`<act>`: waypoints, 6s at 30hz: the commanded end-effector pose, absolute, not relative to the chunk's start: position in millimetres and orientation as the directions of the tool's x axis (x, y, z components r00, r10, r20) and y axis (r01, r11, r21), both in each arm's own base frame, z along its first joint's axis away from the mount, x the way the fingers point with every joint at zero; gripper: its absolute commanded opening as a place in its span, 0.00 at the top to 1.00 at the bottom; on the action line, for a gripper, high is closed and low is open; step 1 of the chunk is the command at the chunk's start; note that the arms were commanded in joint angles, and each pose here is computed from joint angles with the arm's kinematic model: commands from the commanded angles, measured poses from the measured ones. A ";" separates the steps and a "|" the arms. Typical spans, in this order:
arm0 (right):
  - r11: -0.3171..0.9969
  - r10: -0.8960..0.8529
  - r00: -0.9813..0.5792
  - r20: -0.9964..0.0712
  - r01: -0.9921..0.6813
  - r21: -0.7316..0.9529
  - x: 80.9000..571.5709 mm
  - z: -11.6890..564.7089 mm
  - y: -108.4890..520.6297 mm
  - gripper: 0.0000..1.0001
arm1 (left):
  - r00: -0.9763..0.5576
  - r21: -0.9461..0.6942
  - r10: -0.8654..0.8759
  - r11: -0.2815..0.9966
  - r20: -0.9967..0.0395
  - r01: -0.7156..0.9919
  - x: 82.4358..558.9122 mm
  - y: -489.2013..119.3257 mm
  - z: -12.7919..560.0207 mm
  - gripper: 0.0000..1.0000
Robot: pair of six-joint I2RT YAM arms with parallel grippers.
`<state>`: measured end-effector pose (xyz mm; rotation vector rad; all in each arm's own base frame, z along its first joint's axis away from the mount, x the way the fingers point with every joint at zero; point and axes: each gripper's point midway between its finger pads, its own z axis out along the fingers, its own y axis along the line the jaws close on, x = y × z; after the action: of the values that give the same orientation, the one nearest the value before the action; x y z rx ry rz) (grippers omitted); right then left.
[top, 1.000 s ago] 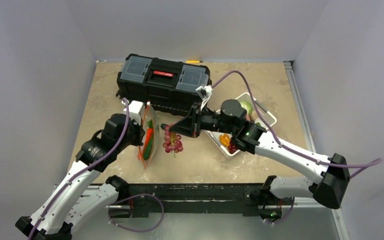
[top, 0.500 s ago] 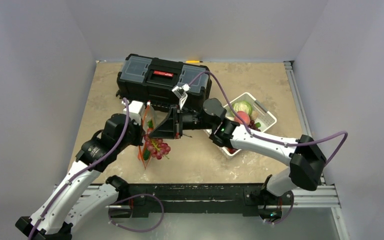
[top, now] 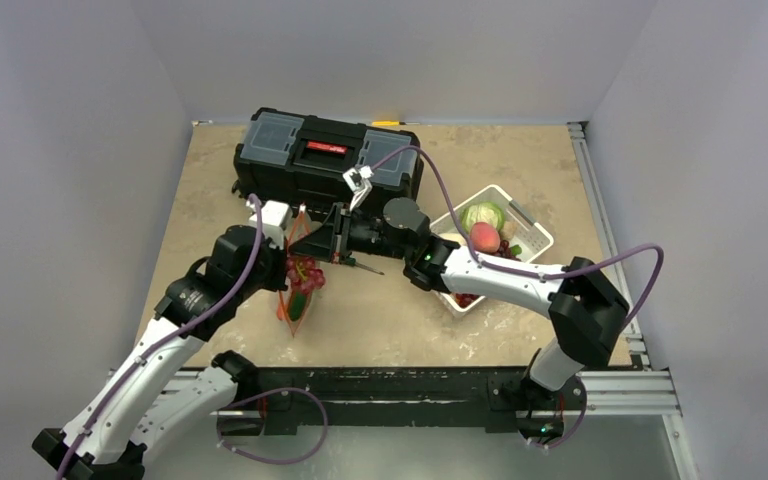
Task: Place the food in the zip-top bag and seal the zipper
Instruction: Place the fake fruit in the zipper food storage bag, then pick up the fake fruit from the bin, then place the fake fruit in the zipper food storage bag.
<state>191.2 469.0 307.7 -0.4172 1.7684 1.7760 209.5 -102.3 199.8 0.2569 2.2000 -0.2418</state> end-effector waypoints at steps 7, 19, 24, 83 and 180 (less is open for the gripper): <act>0.358 0.333 -0.664 -0.669 -0.568 0.741 246.1 288.8 466.2 1.00 | -0.542 -0.079 0.084 0.959 -0.836 0.271 214.6 -101.4 213.1 1.00; 0.674 0.286 -0.532 -0.797 -0.480 0.562 232.6 248.9 473.5 1.00 | -0.521 -0.095 0.066 0.956 -0.851 0.277 211.2 -101.2 220.2 1.00; 0.747 0.243 -0.500 -0.831 -0.450 0.489 240.2 235.5 464.5 1.00 | -0.516 -0.095 0.064 0.957 -0.854 0.274 210.6 -100.1 221.3 1.00; 0.943 0.332 -0.341 -0.879 0.146 0.299 283.2 211.4 125.4 0.29 | -0.536 -0.115 0.085 0.938 -0.840 0.328 208.8 -111.5 218.4 1.00; 0.717 -0.008 -0.554 -0.833 -0.583 0.381 171.8 202.3 414.3 0.23 | -0.524 -0.112 0.081 0.939 -0.848 0.325 206.8 -108.9 219.6 1.00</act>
<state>178.3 429.3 178.9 -0.5493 2.0679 0.7170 201.3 -106.6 206.3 0.2790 2.1759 -0.3073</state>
